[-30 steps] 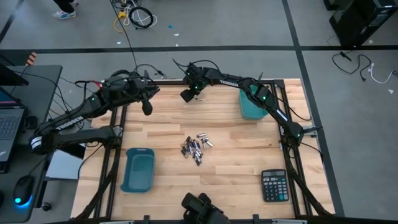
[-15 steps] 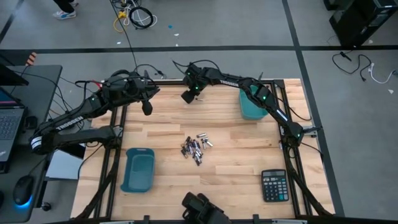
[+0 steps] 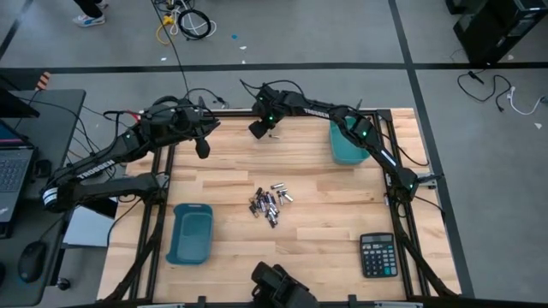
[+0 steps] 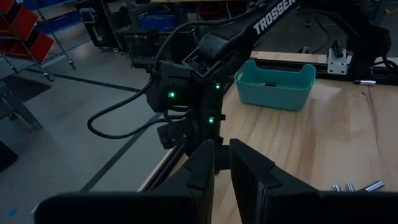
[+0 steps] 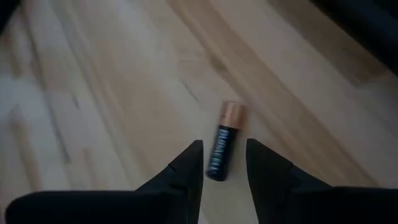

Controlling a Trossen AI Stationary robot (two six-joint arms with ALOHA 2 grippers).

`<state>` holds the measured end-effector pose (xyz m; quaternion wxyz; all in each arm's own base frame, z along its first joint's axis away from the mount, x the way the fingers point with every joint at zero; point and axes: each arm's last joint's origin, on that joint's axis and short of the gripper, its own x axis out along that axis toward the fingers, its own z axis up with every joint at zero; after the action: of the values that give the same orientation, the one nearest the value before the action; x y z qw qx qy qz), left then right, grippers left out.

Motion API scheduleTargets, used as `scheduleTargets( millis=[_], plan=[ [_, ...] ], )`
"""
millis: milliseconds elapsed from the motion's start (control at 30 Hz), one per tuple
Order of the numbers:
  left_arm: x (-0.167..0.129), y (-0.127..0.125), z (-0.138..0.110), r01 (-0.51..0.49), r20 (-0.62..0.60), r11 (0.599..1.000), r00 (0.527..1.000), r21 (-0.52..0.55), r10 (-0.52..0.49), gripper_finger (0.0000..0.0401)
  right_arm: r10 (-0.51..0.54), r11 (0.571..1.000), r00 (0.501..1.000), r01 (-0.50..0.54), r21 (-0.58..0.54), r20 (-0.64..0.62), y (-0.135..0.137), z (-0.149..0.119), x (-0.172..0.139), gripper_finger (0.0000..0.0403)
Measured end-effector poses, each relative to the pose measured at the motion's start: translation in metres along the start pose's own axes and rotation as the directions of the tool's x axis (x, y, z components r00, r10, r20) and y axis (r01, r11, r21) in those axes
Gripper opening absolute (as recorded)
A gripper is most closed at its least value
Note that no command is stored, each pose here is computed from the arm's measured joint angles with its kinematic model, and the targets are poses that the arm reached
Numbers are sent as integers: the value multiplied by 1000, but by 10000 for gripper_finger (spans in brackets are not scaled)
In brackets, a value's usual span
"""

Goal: Sort batteries
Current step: Put the black battery into the green bin

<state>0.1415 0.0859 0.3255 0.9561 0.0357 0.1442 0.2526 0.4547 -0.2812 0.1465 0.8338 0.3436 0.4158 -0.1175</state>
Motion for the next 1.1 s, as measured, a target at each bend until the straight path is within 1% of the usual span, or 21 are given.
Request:
scheduleTargets(
  millis=[167, 233, 300, 367, 467, 533, 600, 667, 700, 767, 800, 900, 933, 1000, 1067, 1100],
  plan=[
    [0, 0, 0, 0, 0, 1000, 1000, 1, 0, 51, 108, 993, 994, -108, -46, -11, -7, 1, 0, 104],
    [0, 0, 0, 0, 0, 1000, 1000, 1, 0, 51, 135, 989, 991, -136, -56, -19, -10, 2, -1, 102],
    [0, 0, 0, 0, 0, 1000, 1000, 1, 0, 51, 162, 986, 987, -163, -39, -19, -12, 3, -7, 96],
    [0, 0, 0, 0, -2, 1000, 1000, 1, 0, 51, 185, 983, 983, -185, 2, -3, -11, 8, -19, 87],
    [0, 0, 0, 0, -4, 1000, 1000, 1, 0, 51, 207, 978, 977, -208, 14, 57, 8, 19, -45, 69],
    [0, 0, 0, 0, -3, 1000, 1000, 2, 0, 51, 222, 975, 972, -223, 3, 81, 25, 22, -58, 48],
    [0, 0, 0, 0, 2, 1000, 1000, 3, 0, 51, 222, 974, 974, -223, 22, 46, 34, 18, -62, 21],
    [0, 0, 0, -1, 4, 1000, 1000, 8, 1, 51, 183, 980, 983, -183, 72, 10, 36, 12, -59, 6],
    [0, 0, 0, -1, 4, 1000, 1000, 15, 1, 51, 161, 980, 987, -161, 114, 2, 35, 10, -57, 7],
    [0, 0, 0, -1, 4, 999, 1000, 32, 1, 51, 164, 966, 986, -164, 199, 14, 35, 12, -58, 19],
    [0, 0, 0, -1, 5, 999, 1000, 35, 0, 51, 176, 962, 984, -174, 212, 12, 38, 12, -59, 26],
    [0, 0, 0, 1, -2, 999, 1000, 50, 0, 51, 184, 967, 983, -178, 181, -19, 53, 7, -56, 43],
    [0, 0, -1, 1, -7, 999, 1000, 54, -1, 51, 186, 967, 982, -176, 186, -35, 58, 4, -53, 46],
    [0, 0, -1, 3, -13, 998, 1000, 59, -2, 51, 172, 960, 984, -156, 231, -51, 67, -1, -47, 49],
    [0, 0, -1, 3, -13, 998, 1000, 59, -2, 51, 137, 957, 991, -131, 258, -4, 72, 1, -44, 50],
    [0, 0, -1, -5, -14, 998, 1000, 59, 5, 51, 123, 948, 992, -121, 295, 13, 71, 3, -45, 49]
  ],
)
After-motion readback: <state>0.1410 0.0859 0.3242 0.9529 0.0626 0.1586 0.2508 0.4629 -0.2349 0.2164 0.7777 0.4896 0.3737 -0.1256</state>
